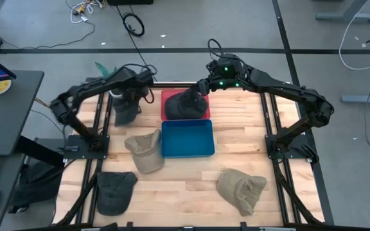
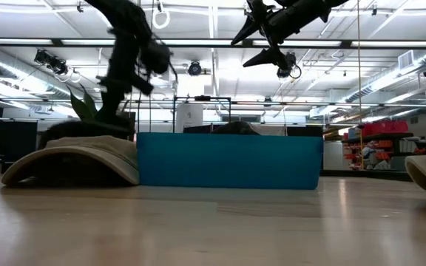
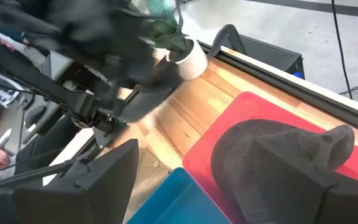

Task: Pick & Place hat
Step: Put the top black cap into the red bin

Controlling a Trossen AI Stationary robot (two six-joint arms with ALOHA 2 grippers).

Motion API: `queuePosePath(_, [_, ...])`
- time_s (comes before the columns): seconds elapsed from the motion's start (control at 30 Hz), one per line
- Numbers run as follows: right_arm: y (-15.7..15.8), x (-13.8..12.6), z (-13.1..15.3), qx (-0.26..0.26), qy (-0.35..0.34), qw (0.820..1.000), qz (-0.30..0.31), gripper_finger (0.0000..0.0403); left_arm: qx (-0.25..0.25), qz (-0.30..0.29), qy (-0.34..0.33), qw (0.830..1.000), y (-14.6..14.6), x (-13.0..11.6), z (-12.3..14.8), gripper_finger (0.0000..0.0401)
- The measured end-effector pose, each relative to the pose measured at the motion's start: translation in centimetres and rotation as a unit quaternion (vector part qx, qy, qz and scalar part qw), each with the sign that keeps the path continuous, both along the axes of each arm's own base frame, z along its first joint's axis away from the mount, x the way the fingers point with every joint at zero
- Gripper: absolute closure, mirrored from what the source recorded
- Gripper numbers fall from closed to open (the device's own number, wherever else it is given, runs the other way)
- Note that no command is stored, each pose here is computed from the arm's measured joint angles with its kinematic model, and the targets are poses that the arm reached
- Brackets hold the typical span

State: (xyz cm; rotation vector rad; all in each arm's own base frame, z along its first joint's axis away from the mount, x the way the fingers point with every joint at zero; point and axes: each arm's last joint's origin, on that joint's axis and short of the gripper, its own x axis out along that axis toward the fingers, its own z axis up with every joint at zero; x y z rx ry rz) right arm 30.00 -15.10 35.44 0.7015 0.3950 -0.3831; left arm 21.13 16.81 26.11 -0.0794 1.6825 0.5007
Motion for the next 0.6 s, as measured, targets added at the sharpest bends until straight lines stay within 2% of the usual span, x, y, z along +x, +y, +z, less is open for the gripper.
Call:
queuePosePath(0.17, [-1.1,-0.6,0.0,0.006,-0.002,1.0,-0.023,0.0092,0.084,-0.028,-0.075,0.993,-3.5,-1.6,4.6,0.0399])
queuePosePath(0.33, [-2.3,-1.3,0.0,0.021,-0.007,0.999,-0.046,0.0092,0.132,-0.127,-0.139,0.973,-7.1,-3.2,7.9,0.0399])
queuePosePath(0.47, [-3.0,-1.7,0.1,0.045,-0.018,0.998,-0.045,0.0092,0.159,-0.24,-0.182,0.94,-9.9,-3.7,9.7,0.0399])
queuePosePath(0.6, [-3.2,-1.9,0.2,0.06,-0.03,0.997,-0.025,0.0092,0.211,-0.341,-0.195,0.895,-12.0,-3.0,10.7,0.0399])
